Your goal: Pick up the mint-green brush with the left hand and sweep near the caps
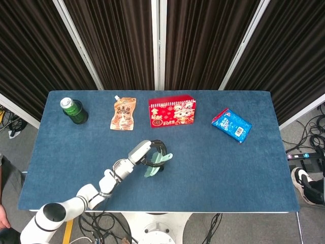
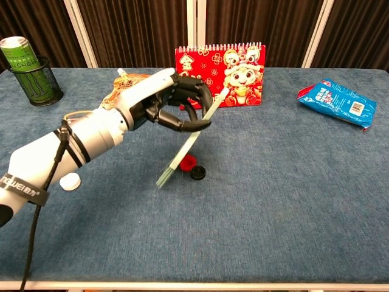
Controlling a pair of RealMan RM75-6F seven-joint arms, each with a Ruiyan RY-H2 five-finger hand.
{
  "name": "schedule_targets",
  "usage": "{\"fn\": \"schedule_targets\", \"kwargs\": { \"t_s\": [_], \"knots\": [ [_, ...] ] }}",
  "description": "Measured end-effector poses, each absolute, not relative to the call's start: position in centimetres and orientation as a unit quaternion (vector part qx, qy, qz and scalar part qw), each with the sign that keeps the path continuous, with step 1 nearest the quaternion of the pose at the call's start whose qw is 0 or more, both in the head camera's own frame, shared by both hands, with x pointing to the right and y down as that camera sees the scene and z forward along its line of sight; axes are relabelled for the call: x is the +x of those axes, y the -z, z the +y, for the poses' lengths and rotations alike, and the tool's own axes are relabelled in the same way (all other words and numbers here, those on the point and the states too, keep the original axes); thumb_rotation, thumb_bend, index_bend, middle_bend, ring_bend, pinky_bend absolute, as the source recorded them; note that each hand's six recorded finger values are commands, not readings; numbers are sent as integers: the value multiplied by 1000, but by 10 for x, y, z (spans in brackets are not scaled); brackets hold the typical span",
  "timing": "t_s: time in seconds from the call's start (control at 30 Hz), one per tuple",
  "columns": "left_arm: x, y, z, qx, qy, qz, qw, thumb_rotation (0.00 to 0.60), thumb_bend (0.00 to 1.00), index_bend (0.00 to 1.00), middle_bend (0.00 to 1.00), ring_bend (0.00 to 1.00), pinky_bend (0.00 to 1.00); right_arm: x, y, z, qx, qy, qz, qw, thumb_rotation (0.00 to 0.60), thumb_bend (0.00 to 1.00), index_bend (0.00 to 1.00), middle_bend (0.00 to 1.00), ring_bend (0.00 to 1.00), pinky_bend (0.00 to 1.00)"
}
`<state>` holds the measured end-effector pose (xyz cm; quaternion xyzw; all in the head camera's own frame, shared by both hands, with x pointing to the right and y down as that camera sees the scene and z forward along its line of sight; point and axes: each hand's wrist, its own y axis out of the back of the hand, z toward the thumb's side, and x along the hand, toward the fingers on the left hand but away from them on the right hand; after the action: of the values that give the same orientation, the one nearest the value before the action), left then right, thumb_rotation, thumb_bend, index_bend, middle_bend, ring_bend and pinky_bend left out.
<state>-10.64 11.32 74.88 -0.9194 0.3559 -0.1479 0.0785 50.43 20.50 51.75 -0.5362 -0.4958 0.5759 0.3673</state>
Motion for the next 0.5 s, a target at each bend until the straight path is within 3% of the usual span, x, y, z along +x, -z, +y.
{"fn": "schedule_targets", "kwargs": {
  "t_s": [0.27,0.5],
  "knots": [
    [-161,-740,84,-876,183,434,109,600,361,552,582,369,411,504,-525,195,-550,-568,-490,367,600,254,25,175,0,38],
    [-228,-740,95,-828,260,475,142,600,376,553,583,369,394,505,-533,186,-559,-567,-483,365,600,254,25,175,0,38]
  ]
}}
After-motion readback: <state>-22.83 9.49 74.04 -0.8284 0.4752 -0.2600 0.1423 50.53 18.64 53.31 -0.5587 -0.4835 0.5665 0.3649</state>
